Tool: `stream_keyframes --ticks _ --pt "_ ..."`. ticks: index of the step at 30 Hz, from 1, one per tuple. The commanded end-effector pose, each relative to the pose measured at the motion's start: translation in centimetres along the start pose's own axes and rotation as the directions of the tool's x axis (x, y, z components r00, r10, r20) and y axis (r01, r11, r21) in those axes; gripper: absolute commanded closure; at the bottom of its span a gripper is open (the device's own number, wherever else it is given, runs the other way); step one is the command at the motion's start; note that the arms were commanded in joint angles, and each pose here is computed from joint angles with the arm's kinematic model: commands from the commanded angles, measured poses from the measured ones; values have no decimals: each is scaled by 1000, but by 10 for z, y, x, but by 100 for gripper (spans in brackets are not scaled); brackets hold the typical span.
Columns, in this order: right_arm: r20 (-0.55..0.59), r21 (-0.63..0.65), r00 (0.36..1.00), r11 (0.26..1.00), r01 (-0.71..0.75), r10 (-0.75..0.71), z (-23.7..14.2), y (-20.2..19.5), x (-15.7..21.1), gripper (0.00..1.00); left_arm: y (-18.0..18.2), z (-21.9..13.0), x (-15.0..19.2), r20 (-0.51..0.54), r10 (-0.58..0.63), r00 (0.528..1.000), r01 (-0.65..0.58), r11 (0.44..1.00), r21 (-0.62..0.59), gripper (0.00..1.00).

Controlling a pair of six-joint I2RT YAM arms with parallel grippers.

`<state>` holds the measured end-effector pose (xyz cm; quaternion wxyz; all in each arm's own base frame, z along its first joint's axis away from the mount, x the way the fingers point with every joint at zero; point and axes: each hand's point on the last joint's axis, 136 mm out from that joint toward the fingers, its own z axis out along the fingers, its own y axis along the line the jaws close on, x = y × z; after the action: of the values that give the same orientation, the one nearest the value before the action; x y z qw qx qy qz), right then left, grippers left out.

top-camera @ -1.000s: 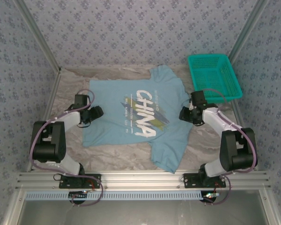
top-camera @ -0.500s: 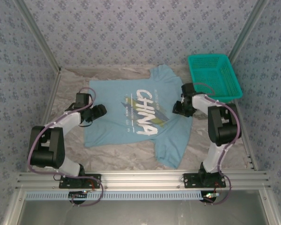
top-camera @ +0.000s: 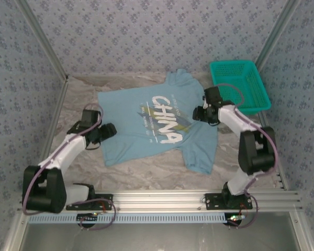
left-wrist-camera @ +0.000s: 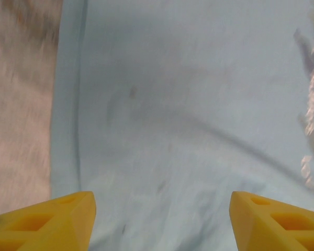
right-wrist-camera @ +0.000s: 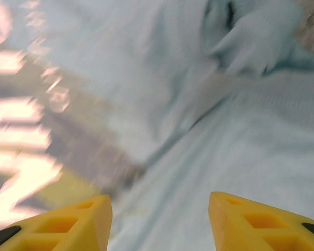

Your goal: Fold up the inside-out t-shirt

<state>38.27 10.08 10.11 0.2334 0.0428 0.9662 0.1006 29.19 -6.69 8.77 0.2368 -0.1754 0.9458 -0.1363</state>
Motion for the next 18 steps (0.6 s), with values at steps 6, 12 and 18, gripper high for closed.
stream_keyframes --ticks 6,12,18 --pt "-97 -68 994 997 42 -49 -14 22 53 45 57 -29 92 -138 -82 987 41 960 -277 33" --pt "-111 -109 991 992 61 -73 -9 33 54 45 55 -19 115 -221 -110 969 48 963 -266 42" --pt "-119 -126 989 989 76 -91 -11 36 56 45 48 -13 121 -256 -90 963 27 971 -239 52"
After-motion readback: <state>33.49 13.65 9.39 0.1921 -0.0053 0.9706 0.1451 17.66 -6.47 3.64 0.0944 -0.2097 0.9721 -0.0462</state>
